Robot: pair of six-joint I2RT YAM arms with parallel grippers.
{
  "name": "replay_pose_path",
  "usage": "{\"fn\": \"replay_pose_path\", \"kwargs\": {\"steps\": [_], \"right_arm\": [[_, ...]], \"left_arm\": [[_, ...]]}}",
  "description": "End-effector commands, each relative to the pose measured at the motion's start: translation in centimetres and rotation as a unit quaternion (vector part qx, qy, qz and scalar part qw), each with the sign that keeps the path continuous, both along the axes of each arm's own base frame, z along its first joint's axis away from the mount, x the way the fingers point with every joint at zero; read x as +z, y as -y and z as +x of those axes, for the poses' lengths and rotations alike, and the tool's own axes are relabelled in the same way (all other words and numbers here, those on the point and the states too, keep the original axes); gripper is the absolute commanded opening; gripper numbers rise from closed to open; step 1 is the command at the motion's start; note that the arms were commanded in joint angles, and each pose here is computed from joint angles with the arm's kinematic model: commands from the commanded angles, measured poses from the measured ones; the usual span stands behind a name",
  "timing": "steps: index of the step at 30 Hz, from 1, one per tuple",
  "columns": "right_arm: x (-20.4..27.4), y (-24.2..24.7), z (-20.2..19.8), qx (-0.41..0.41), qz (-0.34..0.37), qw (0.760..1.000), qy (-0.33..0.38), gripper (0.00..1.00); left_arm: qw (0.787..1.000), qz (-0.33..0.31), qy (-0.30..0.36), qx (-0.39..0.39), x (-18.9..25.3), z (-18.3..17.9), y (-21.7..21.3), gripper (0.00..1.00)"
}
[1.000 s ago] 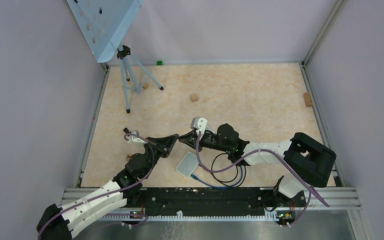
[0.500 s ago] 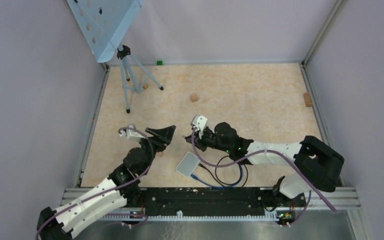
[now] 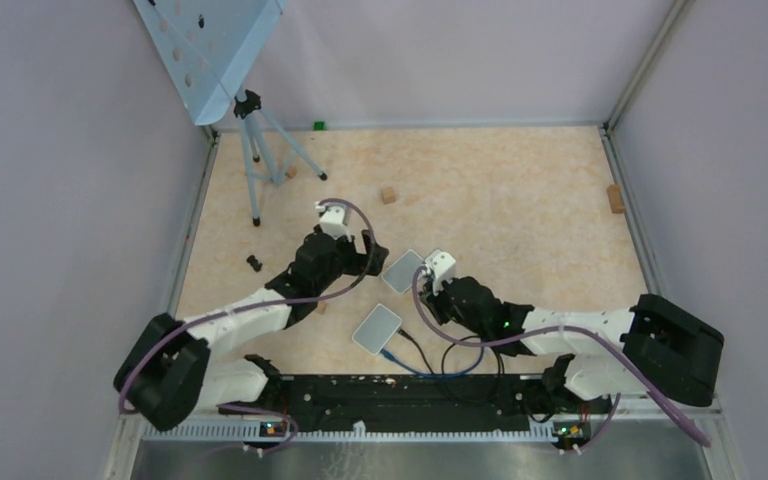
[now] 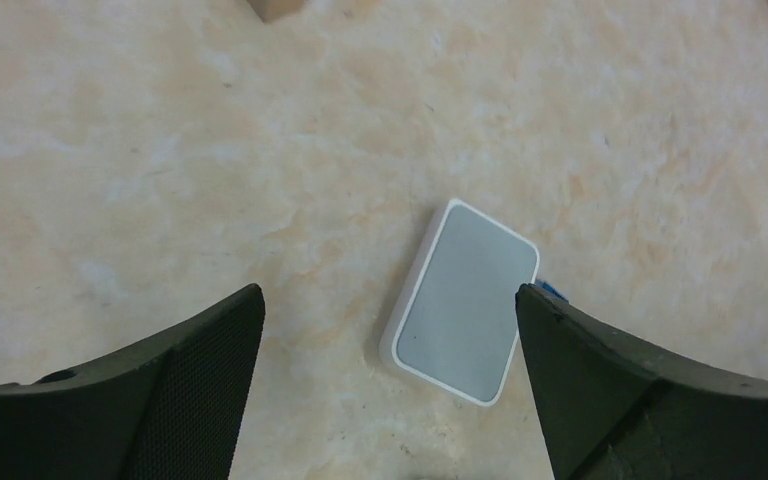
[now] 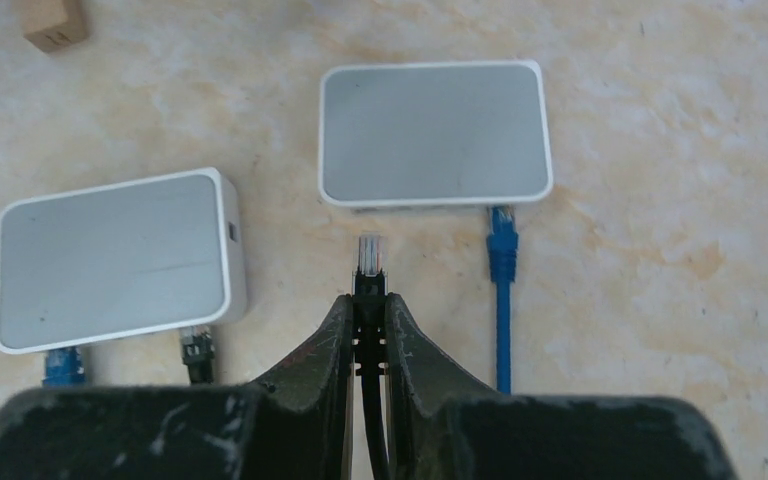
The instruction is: Insert the plug into the switch port
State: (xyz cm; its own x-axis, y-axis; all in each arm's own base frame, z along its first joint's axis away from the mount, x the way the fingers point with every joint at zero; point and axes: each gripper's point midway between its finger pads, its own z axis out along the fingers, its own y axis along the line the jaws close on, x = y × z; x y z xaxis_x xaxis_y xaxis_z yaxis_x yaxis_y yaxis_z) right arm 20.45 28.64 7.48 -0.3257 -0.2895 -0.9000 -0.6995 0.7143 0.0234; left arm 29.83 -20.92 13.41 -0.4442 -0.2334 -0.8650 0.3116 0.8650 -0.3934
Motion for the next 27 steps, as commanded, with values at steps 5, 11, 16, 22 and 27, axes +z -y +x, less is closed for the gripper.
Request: {"fn": "replay_pose_path", "kwargs": {"steps": [5,11,16,22,27], "right_arm": [[0.1,1.7,0.0,-0.077,0.053,0.996,-0.003,0.0],[-1.7,1.4,-0.4,-0.072,0.034,0.997,-0.008,0.0],[-2.0,1.4,-0.1,-0.07,0.034,0.997,0.009,0.0],[-3.1,0.9,-0.4,-0.04,0.023,0.999,0.019,0.0],[-3.8,-0.2,-0.6,-0.015,0.022,1.0,0.017,0.0]], "left_arm": [[0.98,0.049,0.047,-0.185,-0.4,2.2,6.8,0.99],[0.978,0.037,-0.019,-0.207,-4.0,1.4,7.7,0.96],[0.982,0.023,-0.058,-0.18,-6.2,0.8,7.1,0.9],[0.98,0.013,-0.081,-0.182,-7.7,-0.9,6.4,0.79],[0.977,-0.001,-0.091,-0.193,-7.9,-1.3,6.9,0.73]]}}
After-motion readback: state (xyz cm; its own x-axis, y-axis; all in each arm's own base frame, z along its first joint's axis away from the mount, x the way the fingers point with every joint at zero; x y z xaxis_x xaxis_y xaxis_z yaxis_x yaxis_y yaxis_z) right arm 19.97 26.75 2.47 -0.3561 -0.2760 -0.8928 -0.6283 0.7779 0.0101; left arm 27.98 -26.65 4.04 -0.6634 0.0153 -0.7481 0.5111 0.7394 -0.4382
